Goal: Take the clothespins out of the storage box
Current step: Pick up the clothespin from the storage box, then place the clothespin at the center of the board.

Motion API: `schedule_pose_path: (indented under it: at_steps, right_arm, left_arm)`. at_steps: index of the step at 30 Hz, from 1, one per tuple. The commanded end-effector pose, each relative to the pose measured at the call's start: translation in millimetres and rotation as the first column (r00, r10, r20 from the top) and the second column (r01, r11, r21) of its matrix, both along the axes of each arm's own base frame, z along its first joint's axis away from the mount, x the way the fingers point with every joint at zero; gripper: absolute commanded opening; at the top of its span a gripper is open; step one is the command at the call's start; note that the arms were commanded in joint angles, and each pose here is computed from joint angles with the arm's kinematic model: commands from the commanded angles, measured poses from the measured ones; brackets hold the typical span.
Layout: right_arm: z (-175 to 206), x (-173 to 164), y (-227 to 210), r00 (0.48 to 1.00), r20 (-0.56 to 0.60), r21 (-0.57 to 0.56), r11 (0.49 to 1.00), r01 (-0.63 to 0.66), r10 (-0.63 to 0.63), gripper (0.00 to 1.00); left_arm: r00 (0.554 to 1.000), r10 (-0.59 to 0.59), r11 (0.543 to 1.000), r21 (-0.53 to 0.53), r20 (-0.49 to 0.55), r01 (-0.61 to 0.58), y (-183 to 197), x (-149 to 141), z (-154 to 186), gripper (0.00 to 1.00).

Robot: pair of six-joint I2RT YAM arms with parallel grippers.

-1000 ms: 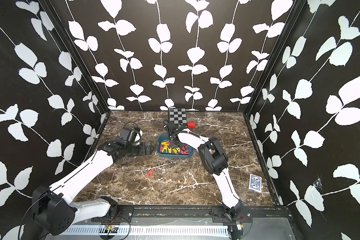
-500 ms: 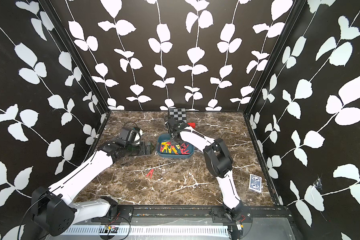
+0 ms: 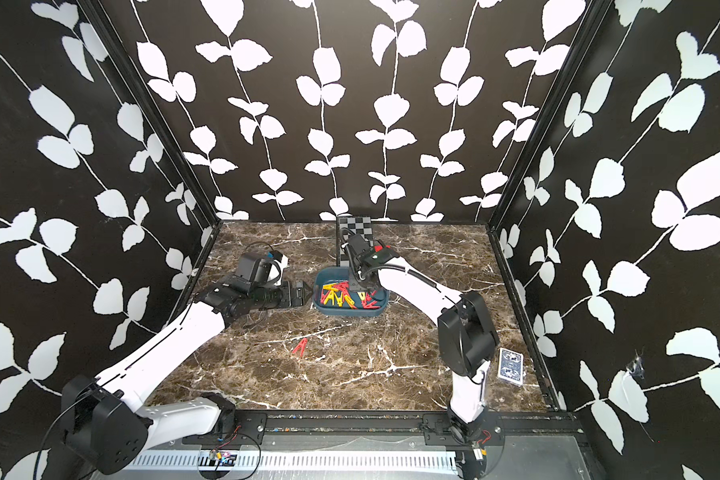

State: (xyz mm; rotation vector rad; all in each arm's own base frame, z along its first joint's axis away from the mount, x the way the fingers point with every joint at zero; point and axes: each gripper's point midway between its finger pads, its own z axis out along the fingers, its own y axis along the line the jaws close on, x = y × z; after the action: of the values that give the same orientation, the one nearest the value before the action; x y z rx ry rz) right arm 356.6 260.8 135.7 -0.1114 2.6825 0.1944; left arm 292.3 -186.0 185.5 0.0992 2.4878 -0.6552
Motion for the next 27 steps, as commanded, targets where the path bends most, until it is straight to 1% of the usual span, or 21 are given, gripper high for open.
schedule_pose_path:
  at_steps: [1, 5, 8, 11, 16, 20, 27]
  right_arm:
    - [3.1, -16.1, -9.9, 0.998, -0.022, 0.052, 0.997, 0.065, -0.063, 0.05]
    - [-5.7, -37.5, -23.6, 0.995, -0.047, 0.055, 0.994, 0.095, -0.093, 0.05]
    - [-23.9, -58.7, -40.8, 0.99, -0.085, 0.02, 0.993, 0.114, -0.112, 0.05]
    - [-28.0, -74.0, -52.1, 0.989, -0.086, 0.025, 0.992, 0.123, -0.12, 0.06]
    - [-52.0, -98.0, -78.9, 0.984, -0.113, -0.041, 0.99, 0.137, -0.14, 0.06]
    - [-67.7, -110.1, -93.3, 0.981, -0.132, -0.089, 0.987, 0.131, -0.142, 0.06]
    - [-93.0, -121.3, -103.2, 0.972, -0.171, -0.094, 0.984, 0.148, -0.163, 0.07]
  left_arm:
    - [0.999, -0.042, 0.999, -0.03, 0.011, 0.042, -9.0, 3.5, 1.8, 0.99]
    - [0.998, -0.065, 0.997, -0.049, 0.0, 0.064, -15.5, 4.7, 0.5, 0.99]
    - [0.997, -0.074, 0.995, -0.06, -0.001, 0.074, -18.5, 5.5, 1.2, 0.99]
    - [0.997, -0.081, 0.995, -0.065, -0.002, 0.081, -20.6, 5.7, 1.3, 0.99]
    - [0.996, -0.083, 0.994, -0.078, -0.02, 0.082, -23.0, 4.2, -0.5, 0.99]
    - [0.996, -0.084, 0.993, -0.08, -0.029, 0.082, -23.8, 1.1, -1.8, 0.99]
    - [0.995, -0.079, 0.996, -0.051, -0.053, 0.077, -22.2, -5.9, -7.5, 0.99]
